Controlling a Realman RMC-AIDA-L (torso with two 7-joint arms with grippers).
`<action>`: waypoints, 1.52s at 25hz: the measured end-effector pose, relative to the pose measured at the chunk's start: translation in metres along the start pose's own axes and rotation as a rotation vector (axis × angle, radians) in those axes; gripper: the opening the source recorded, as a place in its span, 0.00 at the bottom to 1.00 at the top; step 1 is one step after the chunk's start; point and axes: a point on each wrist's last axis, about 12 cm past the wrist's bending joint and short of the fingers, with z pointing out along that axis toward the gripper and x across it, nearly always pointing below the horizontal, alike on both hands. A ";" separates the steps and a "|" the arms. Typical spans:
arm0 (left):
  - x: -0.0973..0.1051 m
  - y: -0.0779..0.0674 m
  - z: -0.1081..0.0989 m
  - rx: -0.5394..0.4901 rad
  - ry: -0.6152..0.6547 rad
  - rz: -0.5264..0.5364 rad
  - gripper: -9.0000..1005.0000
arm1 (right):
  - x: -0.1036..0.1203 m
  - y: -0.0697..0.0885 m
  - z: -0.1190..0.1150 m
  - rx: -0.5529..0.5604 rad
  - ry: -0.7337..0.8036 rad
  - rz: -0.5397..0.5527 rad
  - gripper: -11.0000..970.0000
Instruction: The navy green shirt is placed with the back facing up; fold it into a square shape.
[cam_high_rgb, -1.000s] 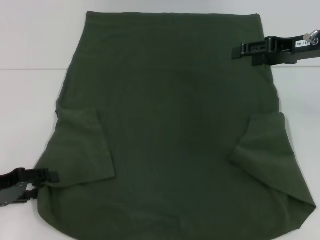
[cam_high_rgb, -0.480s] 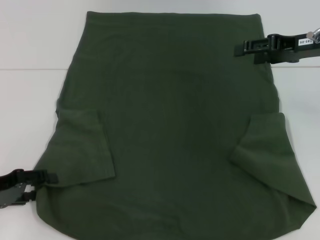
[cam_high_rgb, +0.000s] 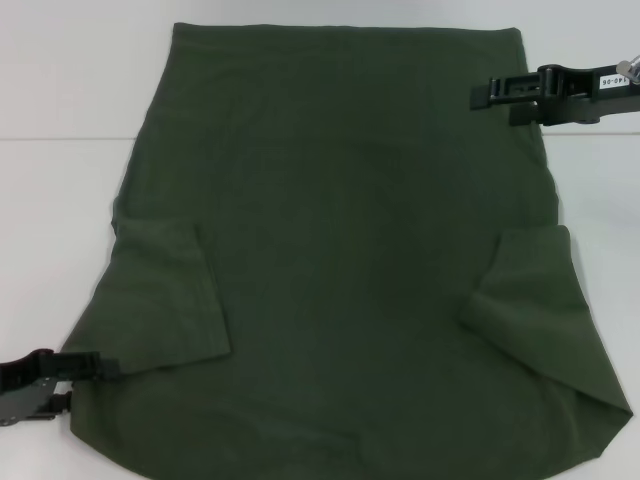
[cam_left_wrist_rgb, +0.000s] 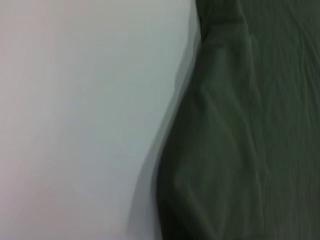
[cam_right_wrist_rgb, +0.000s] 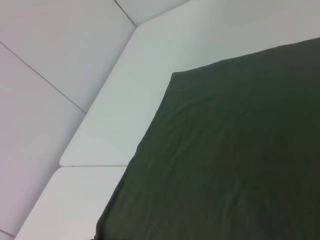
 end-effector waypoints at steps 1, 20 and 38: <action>0.000 0.000 -0.001 0.001 -0.004 0.002 0.76 | 0.000 0.000 0.000 0.000 0.000 0.000 0.89; 0.000 -0.008 -0.009 0.066 -0.019 0.060 0.19 | 0.010 -0.004 -0.005 -0.010 0.049 -0.007 0.89; -0.026 -0.019 -0.002 0.093 -0.108 0.140 0.04 | 0.071 -0.043 -0.072 0.128 0.412 0.049 0.89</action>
